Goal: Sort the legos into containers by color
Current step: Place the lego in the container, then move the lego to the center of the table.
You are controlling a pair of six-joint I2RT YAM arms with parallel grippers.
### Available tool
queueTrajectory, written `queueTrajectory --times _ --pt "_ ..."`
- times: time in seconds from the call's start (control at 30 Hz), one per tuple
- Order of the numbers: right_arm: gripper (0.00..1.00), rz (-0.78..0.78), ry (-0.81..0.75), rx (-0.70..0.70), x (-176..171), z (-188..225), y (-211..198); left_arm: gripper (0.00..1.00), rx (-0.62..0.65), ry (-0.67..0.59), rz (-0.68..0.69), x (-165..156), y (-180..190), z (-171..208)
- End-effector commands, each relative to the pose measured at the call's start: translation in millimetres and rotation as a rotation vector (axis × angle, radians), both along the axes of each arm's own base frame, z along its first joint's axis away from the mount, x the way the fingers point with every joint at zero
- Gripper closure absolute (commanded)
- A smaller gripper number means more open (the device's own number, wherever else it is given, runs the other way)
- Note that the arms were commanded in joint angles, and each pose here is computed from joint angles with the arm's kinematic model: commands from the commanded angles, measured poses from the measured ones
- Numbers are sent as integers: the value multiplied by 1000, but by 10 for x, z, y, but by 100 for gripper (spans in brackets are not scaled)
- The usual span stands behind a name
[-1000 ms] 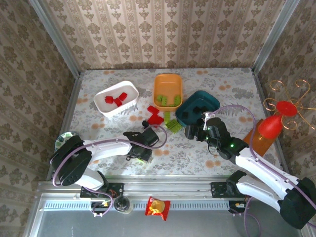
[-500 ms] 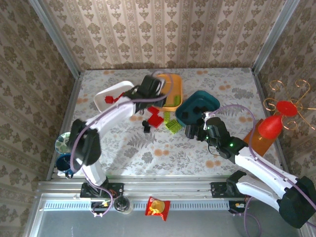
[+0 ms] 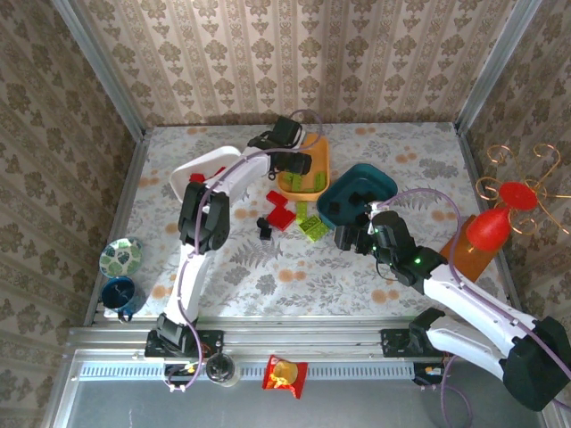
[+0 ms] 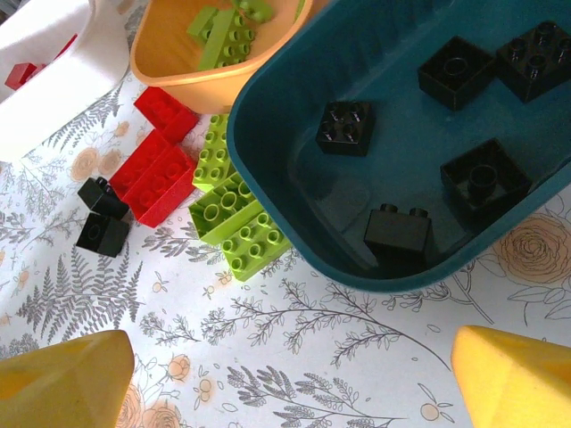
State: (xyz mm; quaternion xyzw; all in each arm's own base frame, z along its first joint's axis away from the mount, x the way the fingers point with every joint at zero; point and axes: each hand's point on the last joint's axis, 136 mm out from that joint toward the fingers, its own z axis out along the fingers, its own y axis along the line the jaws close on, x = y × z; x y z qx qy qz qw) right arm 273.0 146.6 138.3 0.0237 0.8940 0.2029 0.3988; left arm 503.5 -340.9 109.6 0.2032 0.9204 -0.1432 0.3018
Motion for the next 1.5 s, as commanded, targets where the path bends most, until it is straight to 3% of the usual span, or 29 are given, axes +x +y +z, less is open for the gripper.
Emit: queueTrajectory --times 0.0,0.1,0.23,0.47,0.57,0.8,0.97,1.23,1.47 --pt "6 -12 -14 9 45 39 0 34 -111 -85 -31 -181 -48 722" --pt "6 -12 -8 8 45 14 3 32 -156 -111 -57 -531 -24 906" --pt "7 -9 12 3 50 -29 15 31 -166 -75 -92 -1127 58 798" --pt "8 -22 21 -10 24 -59 -30 33 -125 74 -244 -2214 34 135" --pt "8 -31 16 -10 9 -42 -59 33 -115 100 -311 -2458 -90 -111" --pt "8 -42 12 -9 -20 -11 -99 34 -208 50 -306 -2204 -291 -173" --pt "8 -46 14 -10 -37 -10 -116 44 -173 14 -324 -2027 -413 -233" --pt "8 -46 -1 5 -56 50 -124 61 -12 72 -279 -1965 -190 -746" --pt "8 -31 9 12 -65 43 -92 67 70 173 -219 -2298 322 -913"
